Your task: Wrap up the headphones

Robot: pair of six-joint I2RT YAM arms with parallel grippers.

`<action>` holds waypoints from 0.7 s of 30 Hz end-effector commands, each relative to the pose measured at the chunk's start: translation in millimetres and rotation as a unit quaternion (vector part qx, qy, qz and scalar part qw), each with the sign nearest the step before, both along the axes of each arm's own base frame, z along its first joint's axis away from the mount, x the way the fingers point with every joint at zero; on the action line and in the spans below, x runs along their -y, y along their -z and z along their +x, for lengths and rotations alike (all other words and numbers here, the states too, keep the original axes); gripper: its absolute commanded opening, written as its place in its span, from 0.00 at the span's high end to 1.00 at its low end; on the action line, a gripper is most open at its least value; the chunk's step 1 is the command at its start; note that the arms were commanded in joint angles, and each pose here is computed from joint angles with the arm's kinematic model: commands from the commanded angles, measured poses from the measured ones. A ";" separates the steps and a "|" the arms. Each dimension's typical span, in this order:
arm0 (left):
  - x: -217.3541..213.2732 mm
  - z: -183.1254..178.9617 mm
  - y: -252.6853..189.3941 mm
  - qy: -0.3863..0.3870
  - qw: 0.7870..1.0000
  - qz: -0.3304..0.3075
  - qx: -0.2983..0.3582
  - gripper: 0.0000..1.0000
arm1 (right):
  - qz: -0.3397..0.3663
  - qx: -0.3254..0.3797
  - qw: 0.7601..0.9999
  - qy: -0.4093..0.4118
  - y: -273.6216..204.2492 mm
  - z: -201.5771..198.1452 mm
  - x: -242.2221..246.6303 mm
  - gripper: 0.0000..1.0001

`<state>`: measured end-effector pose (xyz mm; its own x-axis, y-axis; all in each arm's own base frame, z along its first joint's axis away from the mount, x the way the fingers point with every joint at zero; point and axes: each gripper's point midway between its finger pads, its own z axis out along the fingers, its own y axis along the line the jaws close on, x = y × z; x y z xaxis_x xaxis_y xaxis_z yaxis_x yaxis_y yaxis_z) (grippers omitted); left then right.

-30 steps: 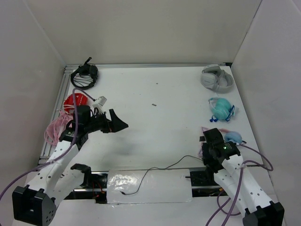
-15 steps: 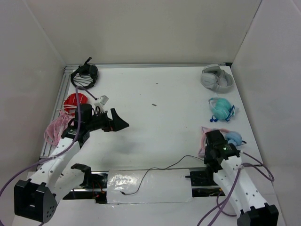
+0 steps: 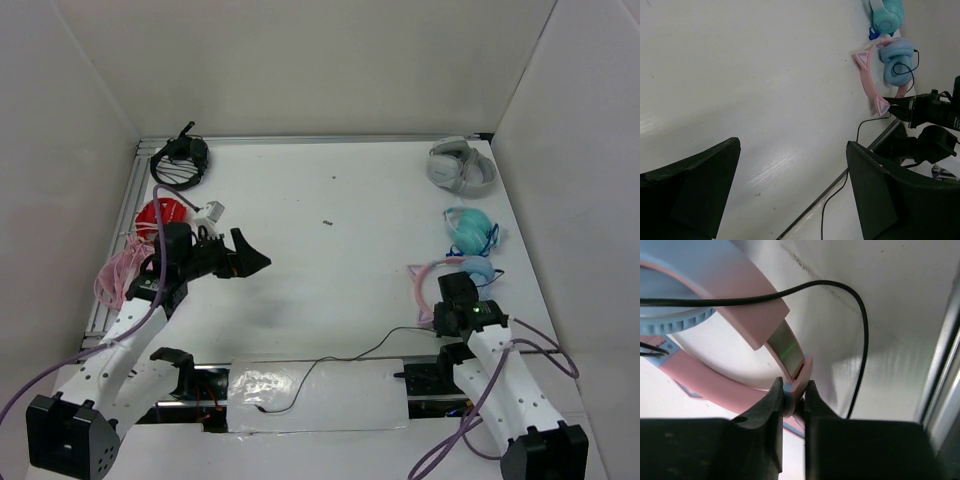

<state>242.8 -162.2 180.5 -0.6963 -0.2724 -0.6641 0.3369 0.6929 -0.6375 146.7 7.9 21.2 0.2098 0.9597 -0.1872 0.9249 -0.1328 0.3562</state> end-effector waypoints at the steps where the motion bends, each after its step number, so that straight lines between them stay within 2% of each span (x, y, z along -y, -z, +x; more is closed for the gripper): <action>1: 3.0 4.5 -13.2 0.010 1.000 -0.001 0.020 0.01 | -0.009 0.007 0.999 -0.039 -6.3 -5.8 -1.9 1.00; 6: 8.6 0.4 -18.1 0.033 0.999 -0.008 0.020 0.01 | 0.008 0.063 0.993 -0.098 -27.6 6.1 -18.8 1.00; 10: 13.8 -4.7 -24.3 0.062 0.998 -0.013 0.025 0.01 | 0.023 0.095 0.980 -0.176 -43.3 17.0 -42.9 1.00; 13: 19.1 -9.2 -28.2 0.088 0.996 -0.020 0.026 0.01 | 0.019 0.156 0.945 -0.287 -67.7 35.6 -74.1 1.00; 15: 22.4 -10.9 -29.2 0.104 0.994 -0.023 0.024 0.01 | -0.013 0.192 0.911 -0.366 -86.9 49.5 -94.1 1.00; 16: 27.0 -15.5 -32.6 0.125 0.991 -0.033 0.022 0.01 | -0.030 0.190 0.903 -0.385 -92.5 55.1 -99.5 1.00; 17: 29.5 -17.9 -34.1 0.138 0.989 -0.037 0.024 0.01 | -0.057 0.211 0.867 -0.447 -101.4 59.1 -117.2 1.00; 19: 35.0 -25.0 -39.8 0.172 0.983 -0.047 0.036 0.01 | -0.097 0.205 0.847 -0.480 -107.4 69.4 -128.8 1.00; 20: 36.3 -25.9 -40.1 0.182 0.981 -0.047 0.042 0.01 | -0.125 0.223 0.806 -0.534 -116.7 73.1 -146.6 1.00; 21: 37.5 -27.3 -41.3 0.190 0.980 -0.049 0.047 0.01 | -0.137 0.223 0.792 -0.552 -119.9 75.8 -154.9 1.00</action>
